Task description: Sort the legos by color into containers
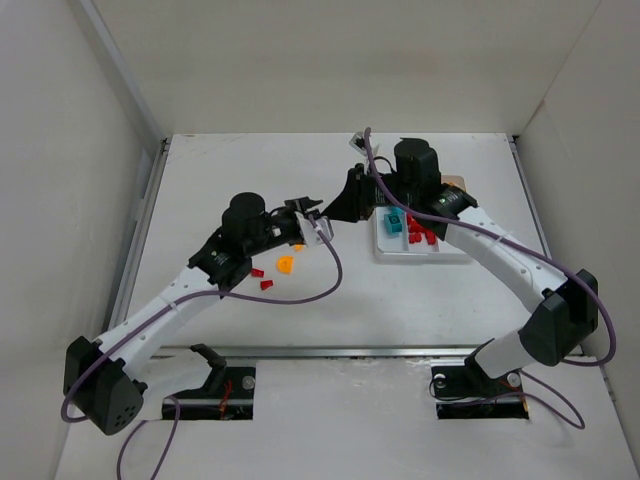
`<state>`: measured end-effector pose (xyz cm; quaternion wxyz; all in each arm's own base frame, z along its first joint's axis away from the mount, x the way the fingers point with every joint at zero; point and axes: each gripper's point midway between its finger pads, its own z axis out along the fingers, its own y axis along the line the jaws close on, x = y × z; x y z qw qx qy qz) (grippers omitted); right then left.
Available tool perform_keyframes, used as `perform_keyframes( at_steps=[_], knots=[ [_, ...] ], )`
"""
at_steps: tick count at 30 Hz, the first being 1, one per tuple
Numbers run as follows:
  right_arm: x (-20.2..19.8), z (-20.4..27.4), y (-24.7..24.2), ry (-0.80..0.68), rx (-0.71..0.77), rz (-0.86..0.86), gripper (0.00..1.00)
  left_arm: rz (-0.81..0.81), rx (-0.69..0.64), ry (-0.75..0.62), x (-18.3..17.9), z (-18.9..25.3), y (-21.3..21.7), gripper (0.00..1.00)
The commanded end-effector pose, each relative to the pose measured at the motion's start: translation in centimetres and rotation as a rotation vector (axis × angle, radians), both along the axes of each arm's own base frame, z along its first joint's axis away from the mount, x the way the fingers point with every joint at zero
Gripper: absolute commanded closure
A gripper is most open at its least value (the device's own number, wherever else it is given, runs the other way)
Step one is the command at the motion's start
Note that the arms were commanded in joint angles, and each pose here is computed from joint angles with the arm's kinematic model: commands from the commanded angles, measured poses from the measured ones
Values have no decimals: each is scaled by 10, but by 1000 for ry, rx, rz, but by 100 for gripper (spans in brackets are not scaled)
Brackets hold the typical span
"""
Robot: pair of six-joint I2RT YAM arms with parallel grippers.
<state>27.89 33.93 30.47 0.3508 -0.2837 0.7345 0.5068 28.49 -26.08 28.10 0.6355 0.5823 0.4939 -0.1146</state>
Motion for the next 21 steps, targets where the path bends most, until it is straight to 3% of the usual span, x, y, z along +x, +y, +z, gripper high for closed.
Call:
perform_keyframes(
  at_steps=[1, 6, 7, 13, 18, 21],
  knots=[
    [-4, 25, -1, -55, 47, 26, 100, -37, -10, -52, -10, 12, 1, 65],
    [-6, 29, -2, -63, 52, 26, 100, -47, -23, -31, -12, 11, 0, 91],
    [-5, 32, -3, -72, 55, 16, 100, -38, -21, -32, -11, 11, 1, 100],
    [15, 19, -33, -33, 24, -123, 100, 10, -9, 22, -8, 1, 7, 100],
    [54, -2, -111, 32, -35, -382, 100, 37, 26, 71, -11, -17, 12, 100],
    [64, -13, -134, 27, -102, -469, 100, 48, 22, 79, -12, -19, 14, 100]
  ],
)
